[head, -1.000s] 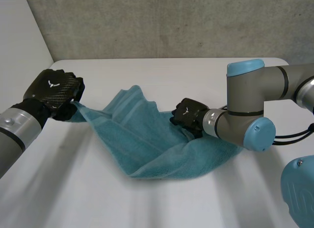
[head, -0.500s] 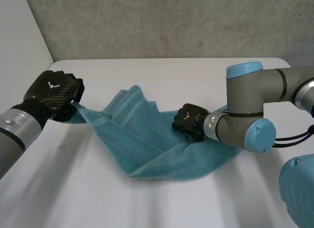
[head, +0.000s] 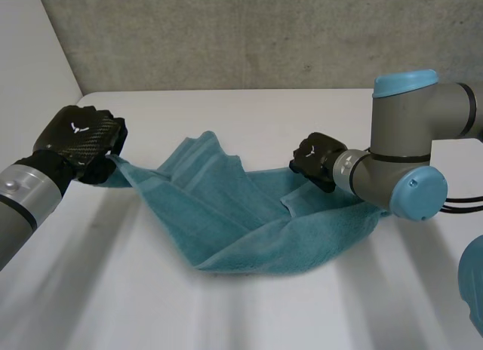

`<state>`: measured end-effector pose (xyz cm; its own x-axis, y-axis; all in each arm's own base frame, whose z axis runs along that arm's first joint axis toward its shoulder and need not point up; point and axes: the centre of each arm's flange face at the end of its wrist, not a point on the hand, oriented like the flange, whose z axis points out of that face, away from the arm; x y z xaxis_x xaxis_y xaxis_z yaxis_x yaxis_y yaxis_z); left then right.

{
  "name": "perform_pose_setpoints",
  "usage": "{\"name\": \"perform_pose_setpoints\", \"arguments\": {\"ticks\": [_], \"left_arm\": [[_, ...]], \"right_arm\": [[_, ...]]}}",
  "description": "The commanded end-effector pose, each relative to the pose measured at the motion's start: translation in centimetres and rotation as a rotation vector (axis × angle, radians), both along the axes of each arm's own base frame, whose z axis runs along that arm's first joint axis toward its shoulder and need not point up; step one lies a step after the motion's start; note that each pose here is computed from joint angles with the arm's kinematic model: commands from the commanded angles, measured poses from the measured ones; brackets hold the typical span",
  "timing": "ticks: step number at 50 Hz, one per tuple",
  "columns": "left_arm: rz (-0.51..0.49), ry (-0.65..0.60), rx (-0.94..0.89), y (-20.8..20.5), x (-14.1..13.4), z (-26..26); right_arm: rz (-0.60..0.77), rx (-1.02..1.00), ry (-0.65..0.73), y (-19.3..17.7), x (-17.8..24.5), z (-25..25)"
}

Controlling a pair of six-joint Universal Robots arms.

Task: Fold the laundry

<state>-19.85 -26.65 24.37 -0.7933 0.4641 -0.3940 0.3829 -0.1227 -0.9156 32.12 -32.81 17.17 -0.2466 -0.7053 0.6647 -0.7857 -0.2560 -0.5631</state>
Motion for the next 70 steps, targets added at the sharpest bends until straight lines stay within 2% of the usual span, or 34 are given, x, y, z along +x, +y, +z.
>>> {"name": "perform_pose_setpoints", "arguments": {"ticks": [1, 24, 59, 66, 70], "left_arm": [[-0.001, 0.027, 0.014, 0.1, -0.1, 0.0], [0.008, 0.042, 0.024, -0.1, 0.1, 0.0], [0.013, 0.042, 0.025, -0.3, 0.3, -0.1], [0.014, 0.042, 0.024, -0.3, 0.3, -0.1], [0.02, 0.043, 0.014, -0.4, 0.4, 0.2]], "right_arm": [[-0.006, 0.022, 0.0, 0.2, -0.3, -0.9], [-0.002, 0.075, -0.044, -0.1, 0.3, -2.3], [-0.011, 0.108, -0.019, -0.2, 0.0, -3.5], [-0.03, 0.066, -0.056, -0.7, 0.3, -2.4], [-0.115, -0.048, -0.201, -1.1, -0.1, 3.7]]}}
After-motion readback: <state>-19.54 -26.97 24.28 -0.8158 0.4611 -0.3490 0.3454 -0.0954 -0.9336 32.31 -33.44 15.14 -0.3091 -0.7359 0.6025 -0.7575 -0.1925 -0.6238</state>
